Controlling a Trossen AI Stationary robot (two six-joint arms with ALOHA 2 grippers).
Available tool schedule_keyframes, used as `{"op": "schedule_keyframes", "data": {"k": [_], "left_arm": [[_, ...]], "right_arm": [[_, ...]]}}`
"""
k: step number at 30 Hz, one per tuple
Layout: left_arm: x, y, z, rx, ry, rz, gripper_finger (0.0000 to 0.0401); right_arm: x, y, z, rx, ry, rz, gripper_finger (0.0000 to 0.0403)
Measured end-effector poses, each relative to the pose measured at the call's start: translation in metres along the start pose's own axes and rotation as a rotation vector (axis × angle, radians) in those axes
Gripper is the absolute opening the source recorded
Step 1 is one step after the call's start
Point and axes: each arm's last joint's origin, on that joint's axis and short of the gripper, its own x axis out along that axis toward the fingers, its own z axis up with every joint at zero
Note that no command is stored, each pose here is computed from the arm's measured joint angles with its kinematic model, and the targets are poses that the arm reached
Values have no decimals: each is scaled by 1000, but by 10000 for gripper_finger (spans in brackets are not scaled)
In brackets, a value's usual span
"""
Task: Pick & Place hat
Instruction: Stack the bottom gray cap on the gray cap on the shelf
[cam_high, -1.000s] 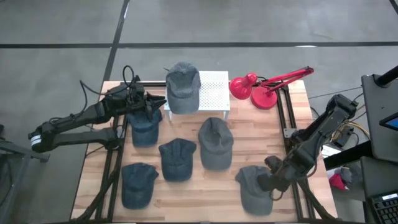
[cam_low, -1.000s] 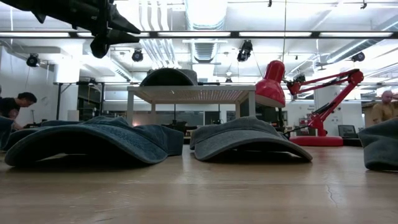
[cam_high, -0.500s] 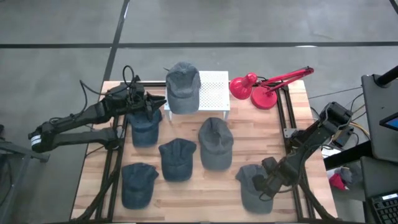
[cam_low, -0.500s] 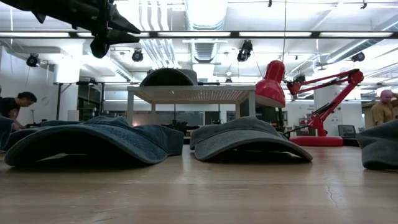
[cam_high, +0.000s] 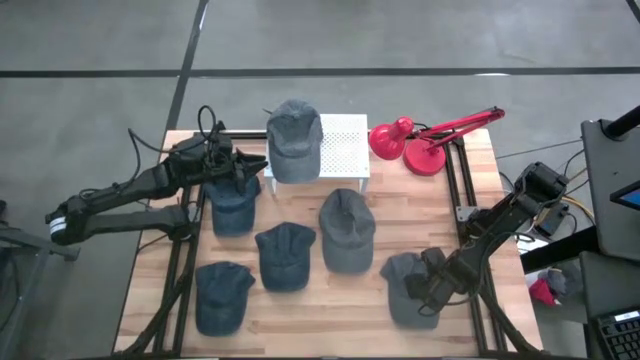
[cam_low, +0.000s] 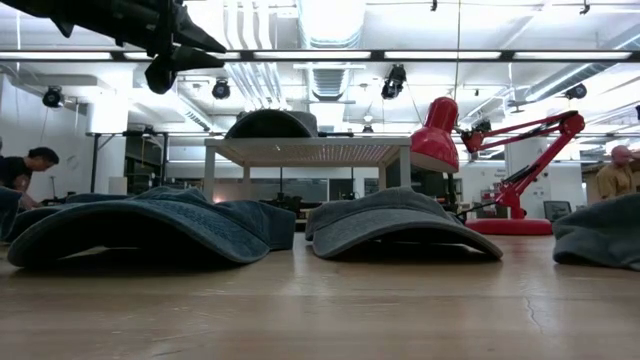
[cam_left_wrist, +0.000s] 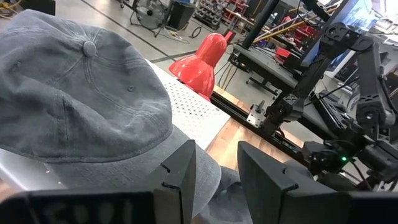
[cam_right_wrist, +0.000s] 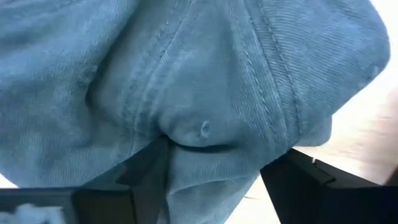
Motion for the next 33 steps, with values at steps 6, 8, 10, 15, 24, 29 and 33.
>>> {"op": "schedule_keyframes", "data": {"k": [6, 8, 10, 15, 24, 29, 33], "left_arm": [[0, -1, 0, -2, 10, -22, 113], [0, -1, 0, -6, 13, -29, 113], [0, -1, -1, -7, 17, -38, 113], [0, -1, -1, -18, 19, -40, 113], [0, -1, -1, -109, 24, -43, 113], [1, -2, -1, -108, 39, -65, 113], [3, -2, -2, -110, 57, -81, 113]], "right_arm": [[1, -2, 1, 4, -6, -8, 155], [1, -2, 1, 4, -7, -10, 126], [1, -2, 1, 2, -9, -13, 96], [1, -2, 1, -33, -10, -16, 24], [-12, 0, 2, -87, -33, 75, 10], [-34, -2, 6, -107, -45, 201, 9], [-53, -8, 12, -129, -70, 309, 9]]}}
